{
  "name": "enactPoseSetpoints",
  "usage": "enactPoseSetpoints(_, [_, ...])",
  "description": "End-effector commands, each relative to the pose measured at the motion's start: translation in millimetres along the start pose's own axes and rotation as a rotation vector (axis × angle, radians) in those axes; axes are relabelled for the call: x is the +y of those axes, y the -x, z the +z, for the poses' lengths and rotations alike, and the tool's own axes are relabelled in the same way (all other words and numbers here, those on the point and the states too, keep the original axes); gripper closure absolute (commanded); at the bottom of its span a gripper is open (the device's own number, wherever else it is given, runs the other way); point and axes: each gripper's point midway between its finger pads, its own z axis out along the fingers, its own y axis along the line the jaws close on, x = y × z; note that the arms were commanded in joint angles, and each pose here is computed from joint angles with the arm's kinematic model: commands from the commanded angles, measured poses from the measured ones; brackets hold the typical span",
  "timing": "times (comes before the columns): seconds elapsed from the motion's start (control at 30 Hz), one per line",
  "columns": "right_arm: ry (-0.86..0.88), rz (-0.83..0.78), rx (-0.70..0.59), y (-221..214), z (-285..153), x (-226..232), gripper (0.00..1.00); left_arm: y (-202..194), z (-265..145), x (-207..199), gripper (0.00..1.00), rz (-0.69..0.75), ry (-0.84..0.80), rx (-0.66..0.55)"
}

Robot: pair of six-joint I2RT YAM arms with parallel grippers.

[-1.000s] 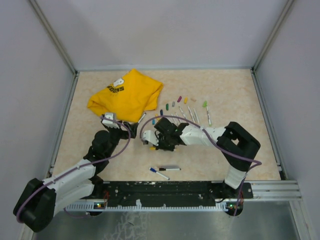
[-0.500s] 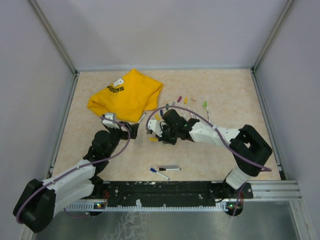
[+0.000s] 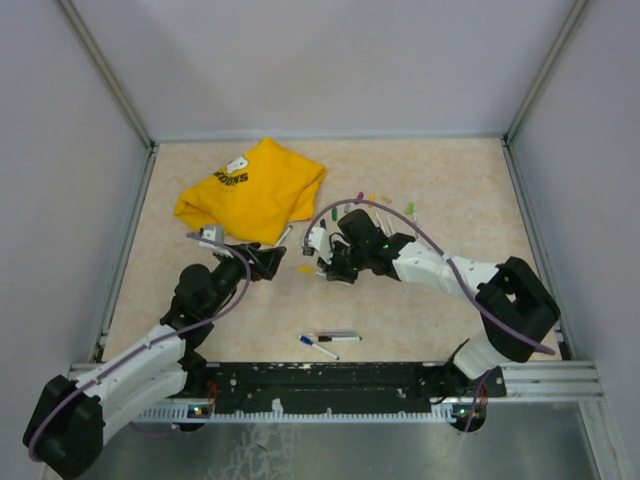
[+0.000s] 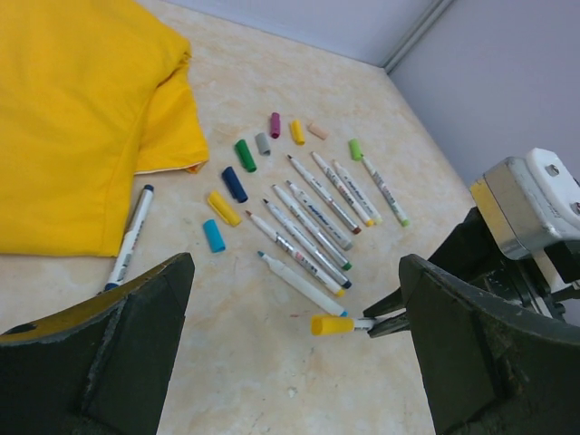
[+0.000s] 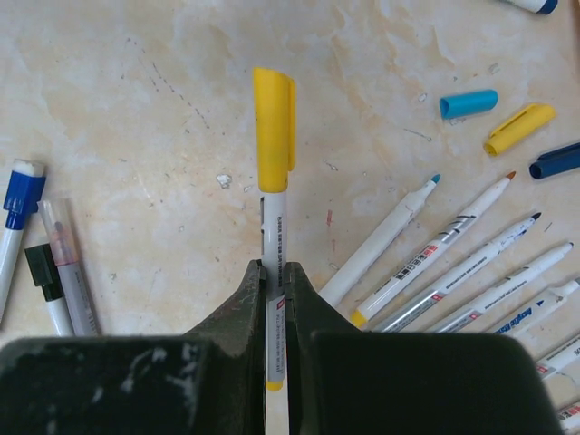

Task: Open the pen caps
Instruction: Pick up the pen from the center of the board.

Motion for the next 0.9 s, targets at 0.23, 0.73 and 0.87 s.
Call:
enactPoseSetpoints(0.23, [-0.028,0.032,-0.168,33.3,-29.1,-15.5,1.00,-4.1,-6.4,-44.2,0.00,-0.141,-0.229,0.028])
enactPoseSetpoints(0.73, [-0.020,0.087,-0.243,43.6,-47.9,-22.9,1.00,-12.0,5.4,-74.2,0.00,-0.190,-0.313,0.018])
enactPoseSetpoints(0.87, [-0.020,0.084,-0.250,45.5,-49.3,-22.9,1.00,-24.0,13.8,-76.6,0.00,-0.192,-0.277,0.038])
